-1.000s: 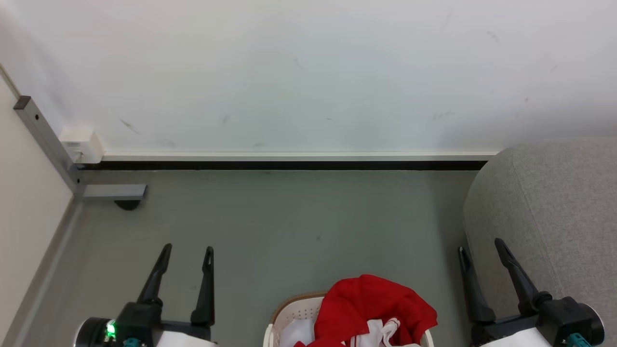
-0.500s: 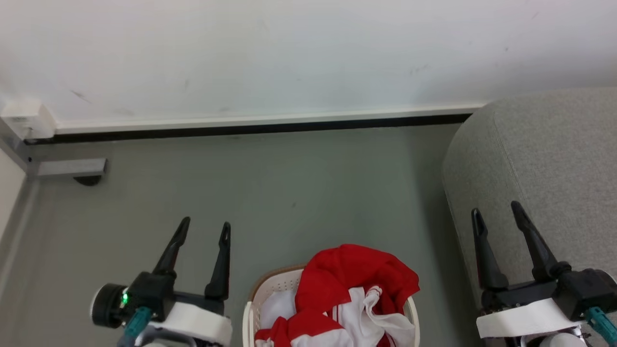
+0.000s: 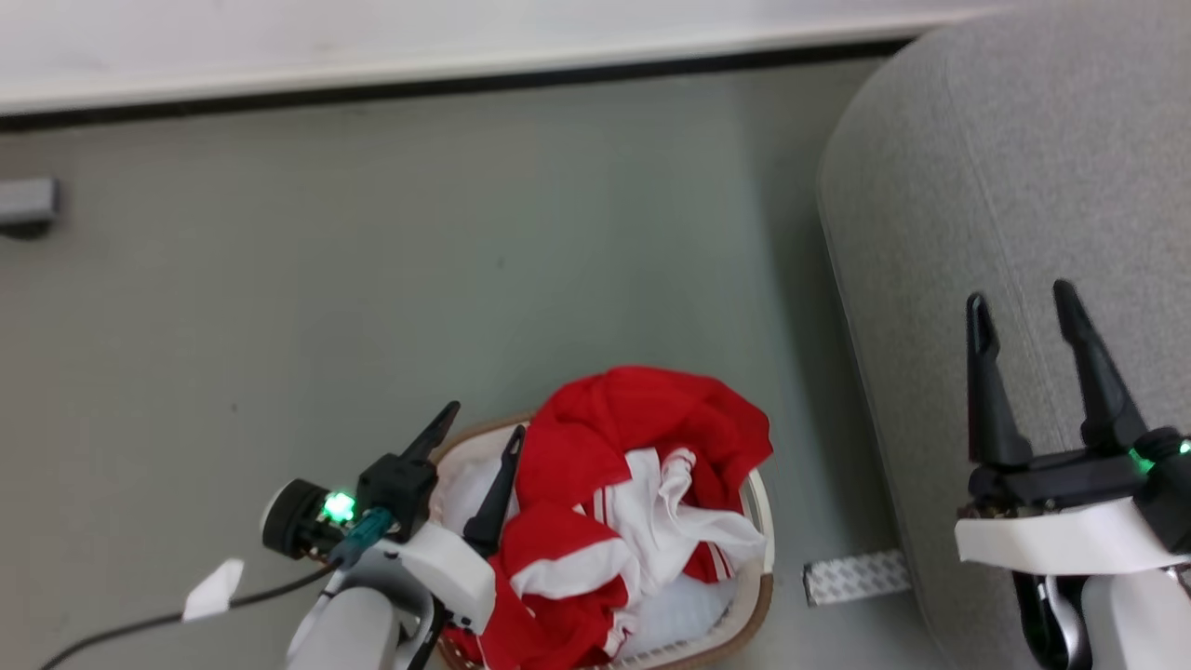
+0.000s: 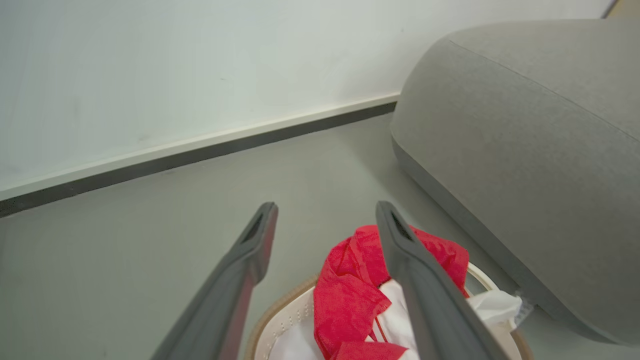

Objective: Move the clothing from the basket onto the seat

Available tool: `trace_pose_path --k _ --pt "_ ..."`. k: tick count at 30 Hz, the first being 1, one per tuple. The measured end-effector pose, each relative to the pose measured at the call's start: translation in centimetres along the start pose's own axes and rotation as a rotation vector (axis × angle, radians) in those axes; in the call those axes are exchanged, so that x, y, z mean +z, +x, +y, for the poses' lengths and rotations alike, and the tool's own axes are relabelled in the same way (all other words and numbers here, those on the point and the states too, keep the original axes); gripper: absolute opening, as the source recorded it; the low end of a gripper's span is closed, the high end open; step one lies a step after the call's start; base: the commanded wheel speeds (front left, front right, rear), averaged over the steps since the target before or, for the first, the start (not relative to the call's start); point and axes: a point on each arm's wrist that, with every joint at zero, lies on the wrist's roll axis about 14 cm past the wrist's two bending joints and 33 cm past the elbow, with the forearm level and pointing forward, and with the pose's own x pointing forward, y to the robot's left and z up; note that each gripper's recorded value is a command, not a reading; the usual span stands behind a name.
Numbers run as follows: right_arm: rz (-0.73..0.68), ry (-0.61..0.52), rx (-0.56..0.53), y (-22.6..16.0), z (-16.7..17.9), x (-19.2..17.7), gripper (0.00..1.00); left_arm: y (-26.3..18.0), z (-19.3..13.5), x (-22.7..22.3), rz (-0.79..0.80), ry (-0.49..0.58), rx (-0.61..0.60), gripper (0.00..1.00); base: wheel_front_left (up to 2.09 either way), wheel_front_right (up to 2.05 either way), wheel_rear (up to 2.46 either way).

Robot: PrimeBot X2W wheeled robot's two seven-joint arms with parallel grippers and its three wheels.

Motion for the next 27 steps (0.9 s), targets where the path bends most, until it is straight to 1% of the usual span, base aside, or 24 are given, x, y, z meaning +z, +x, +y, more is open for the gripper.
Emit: trace_pose_path --k 3,8,13,16,18,21,24,27 --pt "0.007 -0.008 -0.021 0.8 -0.9 -0.7 1.0 1.2 -0.9 -3.7 0.105 0.006 -0.061 1.0 0.0 0.0 0.0" --pt "0.026 -0.009 -0.062 1.6 -2.6 -1.9 1.0 2.0 -1.7 -10.6 0.332 0.016 -0.137 1.0 0.0 0.0 0.0" --pt "0.05 -0.017 -0.097 2.1 -4.0 -3.3 1.0 2.4 -2.9 -15.8 0.515 0.035 -0.218 1.0 0.0 0.0 0.0" --pt "0.063 -0.017 -0.112 2.5 -4.7 -4.1 1.0 2.4 -3.7 -18.5 0.614 0.048 -0.266 1.0 0.0 0.0 0.0" --pt "0.074 -0.017 -0.123 2.6 -5.2 -4.7 1.0 2.3 -4.1 -20.1 0.672 0.013 -0.27 1.0 0.0 0.0 0.0" --pt "0.094 -0.015 -0.138 2.7 -5.8 -5.7 1.0 2.0 -4.3 -22.4 0.766 0.019 -0.293 1.0 0.0 0.0 0.0" --pt "0.117 -0.012 -0.149 2.7 -6.2 -6.7 1.0 1.1 -4.3 -24.8 0.875 0.055 -0.326 1.0 0.0 0.0 0.0" --pt "0.135 -0.006 -0.158 2.6 -6.5 -7.5 1.0 1.3 -4.9 -25.8 0.917 0.109 -0.374 1.0 0.0 0.0 0.0"
